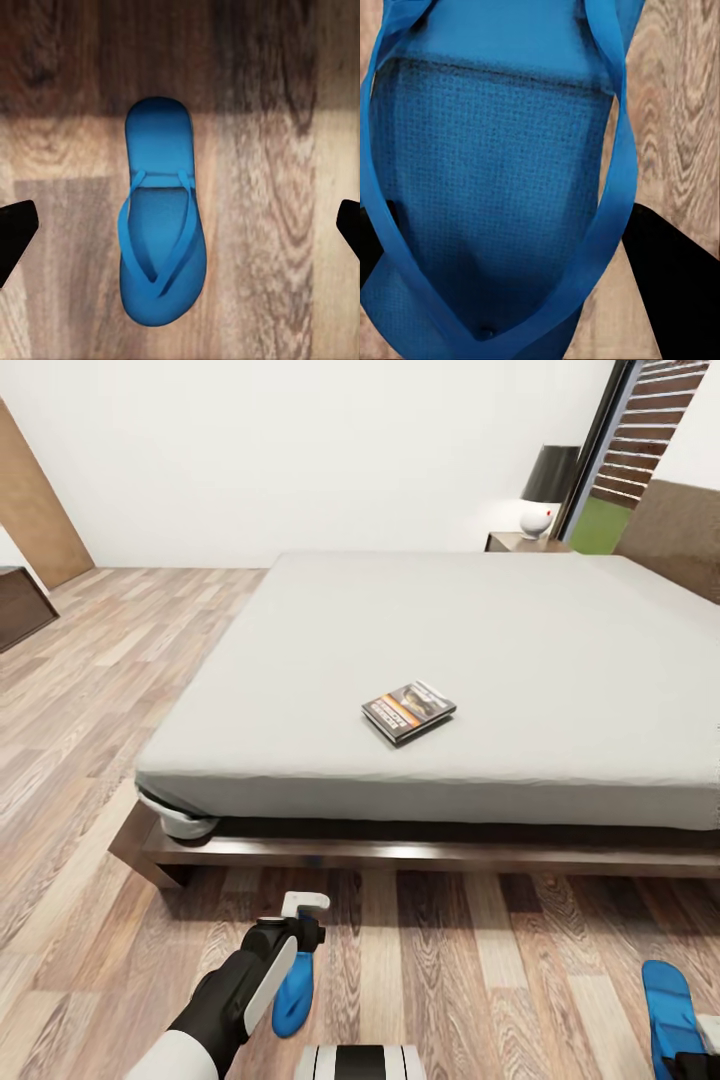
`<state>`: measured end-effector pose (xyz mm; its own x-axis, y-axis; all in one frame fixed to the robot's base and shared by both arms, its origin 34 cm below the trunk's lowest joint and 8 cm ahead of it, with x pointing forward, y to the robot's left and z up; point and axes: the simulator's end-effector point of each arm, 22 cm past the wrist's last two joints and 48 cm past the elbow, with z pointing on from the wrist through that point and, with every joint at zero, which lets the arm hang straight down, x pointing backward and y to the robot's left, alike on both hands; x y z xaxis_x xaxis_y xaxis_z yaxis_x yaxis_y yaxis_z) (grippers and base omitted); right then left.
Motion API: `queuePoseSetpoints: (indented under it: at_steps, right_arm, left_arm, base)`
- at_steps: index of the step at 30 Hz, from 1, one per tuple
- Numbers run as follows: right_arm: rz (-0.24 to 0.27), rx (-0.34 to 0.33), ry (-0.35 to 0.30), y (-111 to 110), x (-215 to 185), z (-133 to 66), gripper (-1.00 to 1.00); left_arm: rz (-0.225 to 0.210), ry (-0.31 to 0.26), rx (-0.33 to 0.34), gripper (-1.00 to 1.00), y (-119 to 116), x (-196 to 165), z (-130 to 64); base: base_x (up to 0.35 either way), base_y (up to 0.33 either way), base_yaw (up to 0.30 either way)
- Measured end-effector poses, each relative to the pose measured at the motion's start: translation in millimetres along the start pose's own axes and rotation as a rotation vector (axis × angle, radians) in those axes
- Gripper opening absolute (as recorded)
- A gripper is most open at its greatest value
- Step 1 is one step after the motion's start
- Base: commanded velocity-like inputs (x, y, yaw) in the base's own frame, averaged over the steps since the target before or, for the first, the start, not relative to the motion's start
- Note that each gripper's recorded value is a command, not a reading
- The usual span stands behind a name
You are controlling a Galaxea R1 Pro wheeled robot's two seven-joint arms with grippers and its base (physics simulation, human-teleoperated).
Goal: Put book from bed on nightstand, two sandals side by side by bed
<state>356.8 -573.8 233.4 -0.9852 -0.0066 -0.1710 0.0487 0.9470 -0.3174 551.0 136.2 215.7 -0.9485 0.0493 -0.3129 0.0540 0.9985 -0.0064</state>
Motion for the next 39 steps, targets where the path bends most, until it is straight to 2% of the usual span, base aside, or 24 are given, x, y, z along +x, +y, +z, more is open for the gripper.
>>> queuePoseSetpoints:
  at_steps: [3, 6, 13, 22, 24, 26, 28, 34, 38, 39]
  right_arm:
    - [0.012, -0.033, 0.002, 22.4, -17.6, -2.2, -1.00]
    - [0.002, -0.062, -0.012, 46.4, -37.7, -4.1, -1.00]
    - [0.020, -0.083, -0.042, 82.8, -72.7, -11.7, -1.00]
    - [0.033, -0.096, -0.083, 92.0, -100.5, -22.5, -1.00]
    - [0.041, -0.094, -0.074, 93.7, -104.3, -19.8, -1.00]
    - [0.057, -0.108, -0.049, 105.9, -102.4, -11.8, -1.00]
    - [0.064, -0.117, -0.050, 113.0, -105.1, -8.0, -1.00]
    - [0.066, -0.123, -0.059, 116.2, -109.1, -7.2, -1.00]
    - [0.065, -0.127, -0.085, 117.0, -119.4, -11.1, -1.00]
    - [0.063, -0.130, -0.122, 117.8, -135.0, -18.0, -1.00]
  left_arm:
    - [-0.001, -0.012, -0.003, 1.00, 1.7, -5.0, -4.4]
    - [-0.002, -0.024, -0.004, 1.00, 2.7, -10.1, -9.1]
    - [-0.002, -0.051, -0.007, 1.00, 3.8, -21.3, -20.2]
    - [-0.003, -0.088, -0.008, 1.00, 4.4, -36.1, -35.3]
    - [-0.003, -0.097, -0.009, 1.00, 4.4, -39.4, -38.8]
    - [-0.003, -0.102, -0.009, 1.00, 4.8, -41.4, -40.6]
    - [-0.003, -0.102, -0.009, 1.00, 4.3, -41.4, -40.6]
    - [-0.002, -0.103, -0.008, 1.00, 3.9, -41.4, -40.6]
    - [-0.001, -0.102, -0.008, 1.00, 3.7, -41.3, -40.7]
    - [-0.001, -0.103, -0.008, 1.00, 3.6, -41.4, -40.8]
  base:
    - [0.000, 0.000, 0.000]
    - [0.000, 0.000, 0.000]
    - [0.000, 0.000, 0.000]
    - [0.000, 0.000, 0.000]
    - [0.000, 0.000, 0.000]
    - [0.000, 0.000, 0.000]
    - [0.000, 0.000, 0.000]
    - [0.000, 0.000, 0.000]
    - [0.000, 0.000, 0.000]
    - [0.000, 0.000, 0.000]
